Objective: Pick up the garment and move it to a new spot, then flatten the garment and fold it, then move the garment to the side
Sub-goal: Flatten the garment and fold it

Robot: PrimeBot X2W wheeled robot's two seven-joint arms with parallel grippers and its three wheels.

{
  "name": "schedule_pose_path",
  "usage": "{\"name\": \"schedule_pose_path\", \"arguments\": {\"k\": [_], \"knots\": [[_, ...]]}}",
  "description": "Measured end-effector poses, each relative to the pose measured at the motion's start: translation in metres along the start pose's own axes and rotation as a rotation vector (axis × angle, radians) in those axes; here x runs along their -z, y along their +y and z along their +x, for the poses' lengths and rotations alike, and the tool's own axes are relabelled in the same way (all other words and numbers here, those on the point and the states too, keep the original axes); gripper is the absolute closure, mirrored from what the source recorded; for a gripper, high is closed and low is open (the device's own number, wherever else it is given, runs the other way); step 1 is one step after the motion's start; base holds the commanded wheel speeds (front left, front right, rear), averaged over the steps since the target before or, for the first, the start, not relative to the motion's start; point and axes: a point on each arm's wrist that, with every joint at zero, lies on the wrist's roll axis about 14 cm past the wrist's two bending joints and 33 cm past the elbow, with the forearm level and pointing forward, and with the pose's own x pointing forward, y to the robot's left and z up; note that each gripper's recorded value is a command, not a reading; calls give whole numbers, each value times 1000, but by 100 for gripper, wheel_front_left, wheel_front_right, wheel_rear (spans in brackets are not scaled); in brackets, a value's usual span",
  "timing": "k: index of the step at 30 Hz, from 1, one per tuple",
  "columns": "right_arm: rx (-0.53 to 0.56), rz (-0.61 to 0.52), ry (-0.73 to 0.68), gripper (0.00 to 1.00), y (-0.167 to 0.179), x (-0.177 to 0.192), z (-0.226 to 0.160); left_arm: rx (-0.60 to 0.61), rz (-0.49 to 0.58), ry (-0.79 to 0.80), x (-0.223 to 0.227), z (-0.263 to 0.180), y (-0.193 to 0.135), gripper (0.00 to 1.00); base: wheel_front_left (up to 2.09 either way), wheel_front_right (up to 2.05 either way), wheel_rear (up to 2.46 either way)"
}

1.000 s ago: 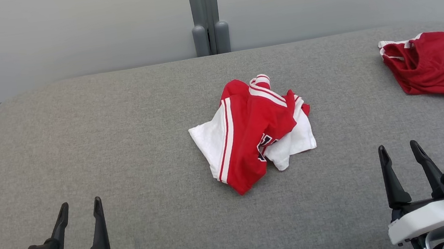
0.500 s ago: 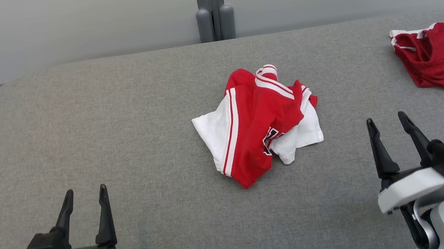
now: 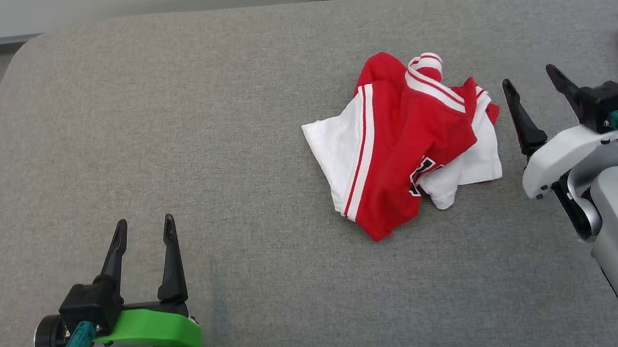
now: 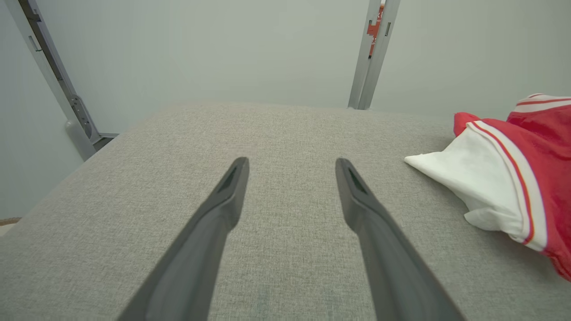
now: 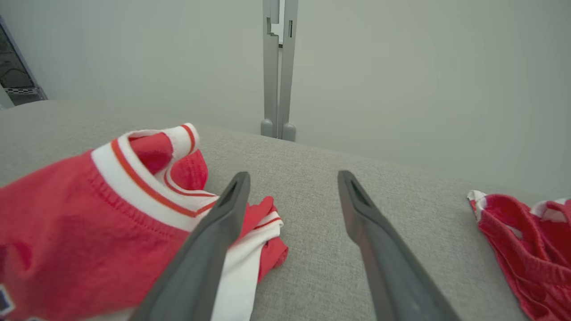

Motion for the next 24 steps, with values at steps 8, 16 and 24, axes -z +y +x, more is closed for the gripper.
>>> {"name": "schedule_pose_path", "arguments": {"k": [8,16,24], "knots": [[-47,3,154,0,12,44,39,-27,4,23,7,4,8,0,0,0,0],[-81,68,341,58,35,98,52,-72,-12,58,17,-1,21,0,0,0,0],[-122,57,301,100,45,91,65,-109,-13,67,19,-5,29,0,0,0,0]]}}
